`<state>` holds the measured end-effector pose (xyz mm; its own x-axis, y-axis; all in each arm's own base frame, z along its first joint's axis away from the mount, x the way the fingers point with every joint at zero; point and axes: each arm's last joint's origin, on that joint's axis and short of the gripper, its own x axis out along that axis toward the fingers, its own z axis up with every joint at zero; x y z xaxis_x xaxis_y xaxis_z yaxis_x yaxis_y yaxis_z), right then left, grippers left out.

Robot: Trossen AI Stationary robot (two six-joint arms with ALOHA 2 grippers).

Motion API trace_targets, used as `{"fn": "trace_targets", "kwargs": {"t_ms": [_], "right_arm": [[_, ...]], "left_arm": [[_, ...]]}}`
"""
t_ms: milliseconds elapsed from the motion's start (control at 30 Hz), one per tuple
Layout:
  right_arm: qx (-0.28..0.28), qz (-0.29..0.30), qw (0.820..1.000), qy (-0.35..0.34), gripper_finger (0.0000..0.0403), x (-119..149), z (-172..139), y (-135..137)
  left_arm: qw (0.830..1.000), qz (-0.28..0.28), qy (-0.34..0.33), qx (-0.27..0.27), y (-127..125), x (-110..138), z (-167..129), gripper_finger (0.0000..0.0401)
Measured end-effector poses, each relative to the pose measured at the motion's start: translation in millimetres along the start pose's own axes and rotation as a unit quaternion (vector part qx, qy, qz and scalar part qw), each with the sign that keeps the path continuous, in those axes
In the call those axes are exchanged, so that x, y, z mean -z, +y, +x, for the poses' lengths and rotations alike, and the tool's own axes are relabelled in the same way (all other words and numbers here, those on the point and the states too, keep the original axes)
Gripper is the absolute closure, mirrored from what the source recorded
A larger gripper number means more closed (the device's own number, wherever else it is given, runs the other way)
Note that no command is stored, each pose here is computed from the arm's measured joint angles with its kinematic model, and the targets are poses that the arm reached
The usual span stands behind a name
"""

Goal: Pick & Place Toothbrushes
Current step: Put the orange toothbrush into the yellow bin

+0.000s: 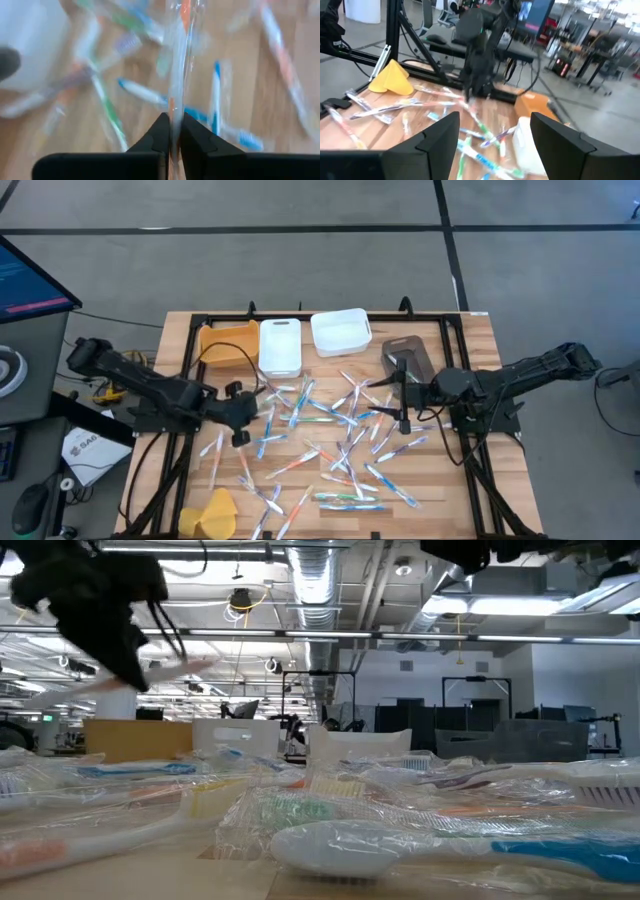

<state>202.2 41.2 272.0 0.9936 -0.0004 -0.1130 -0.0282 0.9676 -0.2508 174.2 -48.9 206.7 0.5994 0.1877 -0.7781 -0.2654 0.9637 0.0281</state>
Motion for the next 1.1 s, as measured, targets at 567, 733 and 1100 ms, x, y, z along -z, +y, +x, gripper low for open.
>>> {"fn": "trace_targets", "kwargs": {"t_ms": [567, 733, 1100], "right_arm": [[-0.049, 0.091, 0.994, 0.044, 0.0163, 21.4, 17.7, 30.0], [-0.048, 0.096, 0.994, 0.033, 0.0163, 26.8, 32.0, 36.2], [-0.048, 0.106, 0.992, 0.047, 0.0163, 41.1, 48.9, 45.0]], "left_arm": [[0.988, 0.100, -0.080, -0.088, 34.2, -74.6, -55.4, 0.0387], [0.985, 0.102, -0.021, -0.141, 62.4, -79.9, -66.9, 0.0387], [0.985, 0.075, 0.036, -0.150, 124.1, -83.6, -80.2, 0.0387]]}}
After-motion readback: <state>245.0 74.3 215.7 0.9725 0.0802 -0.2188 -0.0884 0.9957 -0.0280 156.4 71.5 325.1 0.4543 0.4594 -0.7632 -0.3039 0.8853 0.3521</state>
